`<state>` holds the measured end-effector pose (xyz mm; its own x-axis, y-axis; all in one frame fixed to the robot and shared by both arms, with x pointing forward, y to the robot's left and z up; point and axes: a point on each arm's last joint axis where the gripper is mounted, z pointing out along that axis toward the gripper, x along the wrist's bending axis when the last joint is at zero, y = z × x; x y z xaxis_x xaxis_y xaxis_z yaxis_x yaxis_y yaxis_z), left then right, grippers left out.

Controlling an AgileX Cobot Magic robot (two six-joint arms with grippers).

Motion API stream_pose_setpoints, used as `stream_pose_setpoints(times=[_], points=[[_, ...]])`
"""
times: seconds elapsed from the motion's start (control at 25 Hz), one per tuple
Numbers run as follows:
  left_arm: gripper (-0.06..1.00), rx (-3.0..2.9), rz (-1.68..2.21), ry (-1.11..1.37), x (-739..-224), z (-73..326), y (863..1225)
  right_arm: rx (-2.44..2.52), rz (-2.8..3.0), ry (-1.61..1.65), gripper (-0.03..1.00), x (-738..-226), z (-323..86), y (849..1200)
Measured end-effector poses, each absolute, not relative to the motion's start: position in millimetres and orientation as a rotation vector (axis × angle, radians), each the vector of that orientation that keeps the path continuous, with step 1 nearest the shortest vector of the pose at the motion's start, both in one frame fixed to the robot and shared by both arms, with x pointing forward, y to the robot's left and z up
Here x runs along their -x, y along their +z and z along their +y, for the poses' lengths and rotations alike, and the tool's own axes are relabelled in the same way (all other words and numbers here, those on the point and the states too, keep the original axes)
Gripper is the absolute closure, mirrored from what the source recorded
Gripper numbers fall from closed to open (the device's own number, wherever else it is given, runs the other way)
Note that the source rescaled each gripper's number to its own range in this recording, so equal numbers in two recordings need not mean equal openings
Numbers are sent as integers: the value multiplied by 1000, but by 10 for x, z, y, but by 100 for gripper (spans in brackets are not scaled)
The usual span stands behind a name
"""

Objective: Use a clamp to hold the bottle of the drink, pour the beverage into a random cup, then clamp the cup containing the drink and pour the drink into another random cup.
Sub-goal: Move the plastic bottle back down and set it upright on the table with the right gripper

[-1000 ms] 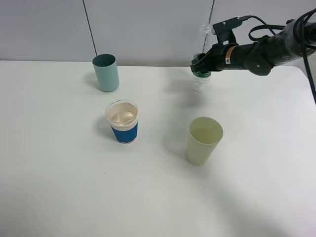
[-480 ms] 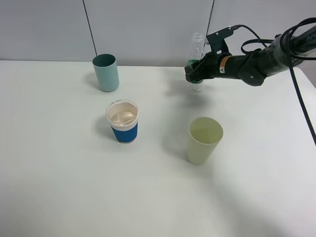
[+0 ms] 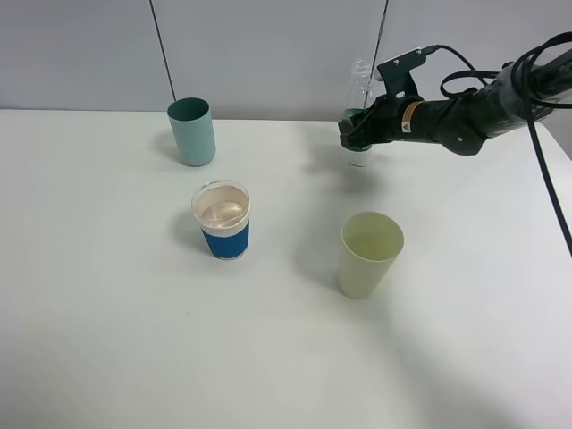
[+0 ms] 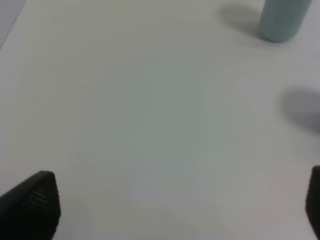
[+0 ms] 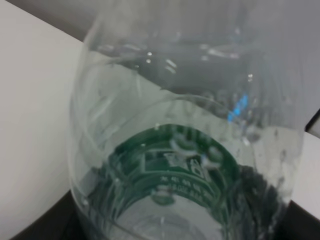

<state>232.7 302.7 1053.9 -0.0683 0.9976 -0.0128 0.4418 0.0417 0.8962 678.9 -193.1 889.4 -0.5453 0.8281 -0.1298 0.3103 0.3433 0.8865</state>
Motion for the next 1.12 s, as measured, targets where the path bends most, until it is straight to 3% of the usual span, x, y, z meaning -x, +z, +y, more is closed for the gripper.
stream_pose_setpoints(times=[0.72, 0.92, 1.12], points=[[-6, -1486, 1604, 982, -2327, 3027, 10539, -1031, 2043, 1092, 97, -6797, -1968, 8908], [-6, -1486, 1604, 982, -2327, 3027, 10539, -1101, 2065, 1040, 66, -6787, -2003, 8825], [-6, -1486, 1604, 982, -2327, 3027, 10539, -1118, 2069, 1027, 57, -6785, -2014, 8810]])
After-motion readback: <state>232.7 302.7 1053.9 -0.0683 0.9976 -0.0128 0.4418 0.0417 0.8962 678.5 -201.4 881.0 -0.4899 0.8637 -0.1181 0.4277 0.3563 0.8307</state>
